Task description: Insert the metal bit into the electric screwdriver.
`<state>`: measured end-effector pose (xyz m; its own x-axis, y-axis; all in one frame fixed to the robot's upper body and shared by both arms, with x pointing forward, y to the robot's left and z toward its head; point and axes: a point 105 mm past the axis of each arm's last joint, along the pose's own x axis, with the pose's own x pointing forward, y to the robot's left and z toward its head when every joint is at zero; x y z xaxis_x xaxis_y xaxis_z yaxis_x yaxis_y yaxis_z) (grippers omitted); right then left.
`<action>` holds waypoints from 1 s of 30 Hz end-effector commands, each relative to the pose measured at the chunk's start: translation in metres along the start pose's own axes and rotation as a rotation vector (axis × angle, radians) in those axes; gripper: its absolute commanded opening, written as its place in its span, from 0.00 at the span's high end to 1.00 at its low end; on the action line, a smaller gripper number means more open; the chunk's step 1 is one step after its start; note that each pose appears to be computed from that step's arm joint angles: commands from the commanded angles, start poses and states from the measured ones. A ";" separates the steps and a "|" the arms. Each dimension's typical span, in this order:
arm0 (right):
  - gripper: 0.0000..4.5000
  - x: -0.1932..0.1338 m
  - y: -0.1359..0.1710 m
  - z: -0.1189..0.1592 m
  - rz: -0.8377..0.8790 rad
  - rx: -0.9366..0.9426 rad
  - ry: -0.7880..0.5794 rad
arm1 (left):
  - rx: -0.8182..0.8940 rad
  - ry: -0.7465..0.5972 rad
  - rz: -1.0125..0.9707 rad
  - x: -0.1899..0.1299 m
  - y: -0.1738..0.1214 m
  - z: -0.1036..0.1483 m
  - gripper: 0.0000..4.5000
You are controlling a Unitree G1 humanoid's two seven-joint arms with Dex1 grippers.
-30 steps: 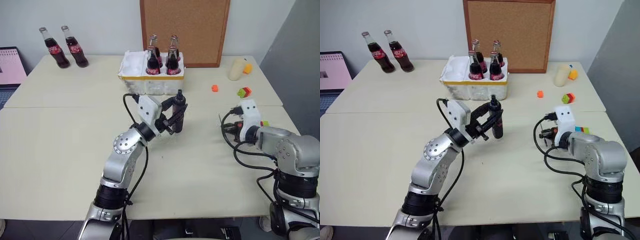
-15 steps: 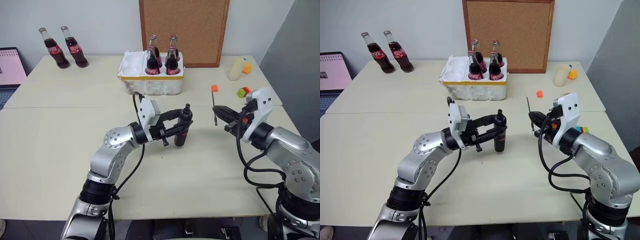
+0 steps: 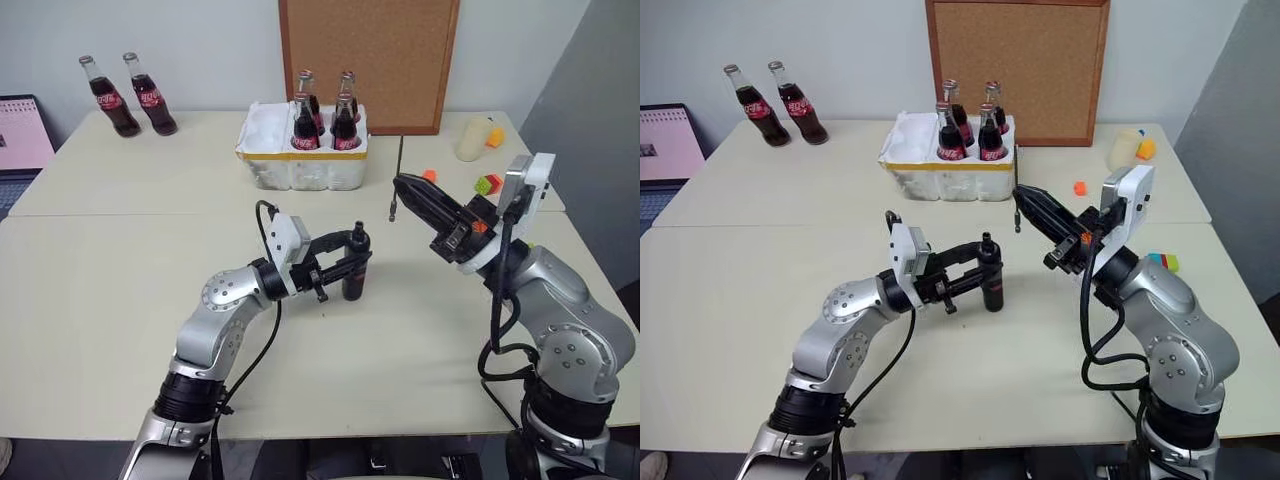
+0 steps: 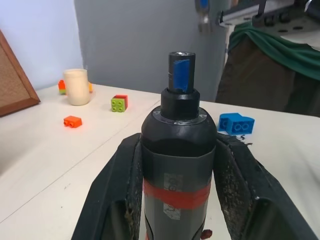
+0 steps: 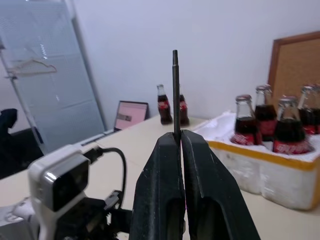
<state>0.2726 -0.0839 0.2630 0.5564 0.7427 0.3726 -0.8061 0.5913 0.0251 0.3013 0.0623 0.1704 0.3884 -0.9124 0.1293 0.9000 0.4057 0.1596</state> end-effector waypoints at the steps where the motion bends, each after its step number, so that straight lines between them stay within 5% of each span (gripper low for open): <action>1: 1.00 0.003 0.012 0.013 0.080 -0.008 -0.082 | 0.024 0.008 -0.034 -0.004 0.000 0.008 0.64; 30: 1.00 0.025 0.028 -0.014 0.208 -0.133 -0.107 | 0.036 0.021 -0.099 -0.003 -0.008 0.011 0.64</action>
<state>0.2710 -0.0435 0.2538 0.3748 0.8235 0.4258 -0.8686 0.4725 -0.1492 0.2966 0.0651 0.1734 0.3280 -0.9413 0.0802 0.9245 0.3373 0.1773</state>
